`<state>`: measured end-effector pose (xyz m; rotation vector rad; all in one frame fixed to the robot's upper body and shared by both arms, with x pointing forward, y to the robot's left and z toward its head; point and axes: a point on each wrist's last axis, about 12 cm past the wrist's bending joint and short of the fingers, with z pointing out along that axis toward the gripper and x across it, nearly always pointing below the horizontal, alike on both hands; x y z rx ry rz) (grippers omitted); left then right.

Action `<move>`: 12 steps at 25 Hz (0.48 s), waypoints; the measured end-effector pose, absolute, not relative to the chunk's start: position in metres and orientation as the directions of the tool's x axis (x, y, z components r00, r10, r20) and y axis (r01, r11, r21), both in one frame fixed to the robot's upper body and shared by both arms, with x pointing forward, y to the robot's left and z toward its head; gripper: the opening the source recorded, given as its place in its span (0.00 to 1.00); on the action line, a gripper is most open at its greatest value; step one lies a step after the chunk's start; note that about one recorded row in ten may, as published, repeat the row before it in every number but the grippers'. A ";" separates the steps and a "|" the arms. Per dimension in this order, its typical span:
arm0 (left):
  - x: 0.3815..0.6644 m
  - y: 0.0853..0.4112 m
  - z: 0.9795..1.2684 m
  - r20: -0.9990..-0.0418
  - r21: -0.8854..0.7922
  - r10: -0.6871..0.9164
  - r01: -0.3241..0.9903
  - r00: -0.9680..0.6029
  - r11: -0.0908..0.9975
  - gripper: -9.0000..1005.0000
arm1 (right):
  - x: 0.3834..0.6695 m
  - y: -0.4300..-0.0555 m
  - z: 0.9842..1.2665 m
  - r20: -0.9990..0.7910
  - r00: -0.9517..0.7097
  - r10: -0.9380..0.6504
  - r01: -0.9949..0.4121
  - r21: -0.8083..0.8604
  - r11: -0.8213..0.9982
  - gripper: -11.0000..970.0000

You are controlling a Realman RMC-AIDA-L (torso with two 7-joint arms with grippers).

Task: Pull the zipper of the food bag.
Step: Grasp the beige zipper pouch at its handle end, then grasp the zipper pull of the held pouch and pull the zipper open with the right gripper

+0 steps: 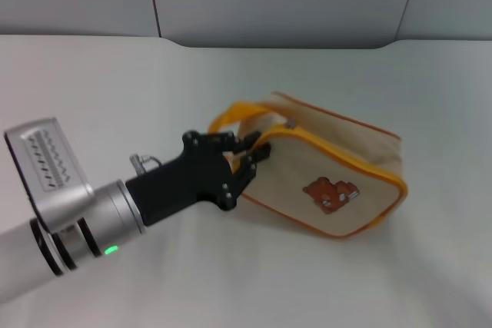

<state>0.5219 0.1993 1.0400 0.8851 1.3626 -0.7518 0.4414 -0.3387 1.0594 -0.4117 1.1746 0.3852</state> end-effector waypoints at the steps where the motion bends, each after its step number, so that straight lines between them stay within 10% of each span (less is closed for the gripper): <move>1: 0.522 0.199 1.040 -0.996 0.093 0.048 0.868 0.080 0.488 0.15 | 0.441 -0.339 1.059 -0.938 0.338 0.076 -0.495 -0.109 0.862 0.87; 12: 0.541 0.199 1.060 -0.979 0.200 0.060 0.874 0.194 0.443 0.14 | 0.468 -0.232 1.039 -0.661 0.574 -0.483 -0.160 -0.669 0.726 0.87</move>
